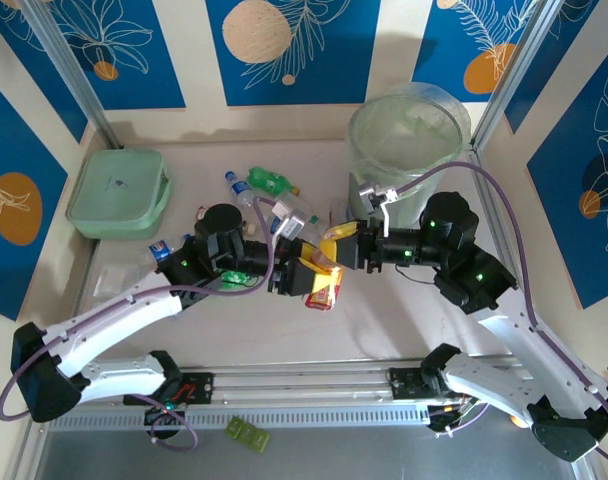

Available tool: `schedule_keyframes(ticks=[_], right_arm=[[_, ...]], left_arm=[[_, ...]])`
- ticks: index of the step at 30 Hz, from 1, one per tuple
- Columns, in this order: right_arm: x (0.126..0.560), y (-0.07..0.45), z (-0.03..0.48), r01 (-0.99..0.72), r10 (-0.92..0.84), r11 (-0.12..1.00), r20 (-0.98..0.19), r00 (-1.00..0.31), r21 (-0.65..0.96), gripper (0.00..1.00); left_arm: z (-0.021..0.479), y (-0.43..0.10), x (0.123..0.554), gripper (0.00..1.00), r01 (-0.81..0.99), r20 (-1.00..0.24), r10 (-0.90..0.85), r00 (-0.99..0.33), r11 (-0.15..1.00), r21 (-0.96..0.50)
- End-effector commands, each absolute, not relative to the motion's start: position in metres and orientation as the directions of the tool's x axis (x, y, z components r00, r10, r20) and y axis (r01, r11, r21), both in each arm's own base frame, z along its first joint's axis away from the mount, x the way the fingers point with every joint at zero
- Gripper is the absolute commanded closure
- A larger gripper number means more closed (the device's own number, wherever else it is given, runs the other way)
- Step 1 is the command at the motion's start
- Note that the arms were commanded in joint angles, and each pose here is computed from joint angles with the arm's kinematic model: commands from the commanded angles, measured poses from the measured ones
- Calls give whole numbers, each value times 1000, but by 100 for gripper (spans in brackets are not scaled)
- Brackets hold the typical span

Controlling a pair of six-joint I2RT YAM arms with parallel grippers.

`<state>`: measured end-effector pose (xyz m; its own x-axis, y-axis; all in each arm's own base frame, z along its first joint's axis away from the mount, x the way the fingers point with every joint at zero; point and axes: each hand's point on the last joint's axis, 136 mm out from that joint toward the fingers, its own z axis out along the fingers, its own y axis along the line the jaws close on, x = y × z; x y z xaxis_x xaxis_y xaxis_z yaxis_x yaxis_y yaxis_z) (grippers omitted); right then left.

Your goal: Put the plastic bottles in the bin

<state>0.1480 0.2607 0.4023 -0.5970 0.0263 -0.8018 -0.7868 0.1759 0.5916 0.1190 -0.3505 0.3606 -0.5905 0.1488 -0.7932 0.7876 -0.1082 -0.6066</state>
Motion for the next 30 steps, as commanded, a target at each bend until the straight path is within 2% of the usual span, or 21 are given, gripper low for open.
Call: schedule_keyframes(ticks=[1, 3, 6, 11, 14, 16, 19, 22, 30], right_arm=[[138, 257, 415, -794, 43, 124, -803, -595, 595, 84], [139, 254, 418, -795, 56, 132, -805, -590, 592, 84], [141, 249, 420, -796, 78, 159, -811, -580, 584, 84], [154, 235, 419, -786, 133, 276, -832, -539, 553, 86], [170, 224, 416, -750, 156, 393, -843, -515, 532, 87], [192, 209, 411, -679, 174, 528, -848, -501, 510, 93], [222, 184, 414, -568, 190, 678, -857, -478, 467, 97], [249, 166, 427, -500, 198, 754, -874, -444, 425, 100], [326, 126, 485, -343, 206, 886, -927, -314, 313, 100]], left_arm=[[369, -350, 114, 27, 810, -821, 134, -555, -139, -570], [372, -347, 115, 19, 823, -831, 120, -544, -117, -556], [376, -337, 122, 11, 860, -858, 83, -507, -27, -510], [383, -303, 151, 9, 884, -914, -4, -405, 254, -393], [389, -271, 171, 8, 836, -943, -44, -329, 450, -313], [389, -247, 184, 8, 770, -955, -47, -294, 580, -266], [388, -218, 197, 8, 670, -962, -37, -271, 711, -216], [382, -202, 202, 8, 613, -965, -27, -260, 767, -187], [372, -203, 203, 8, 622, -970, 21, -242, 770, -139]])
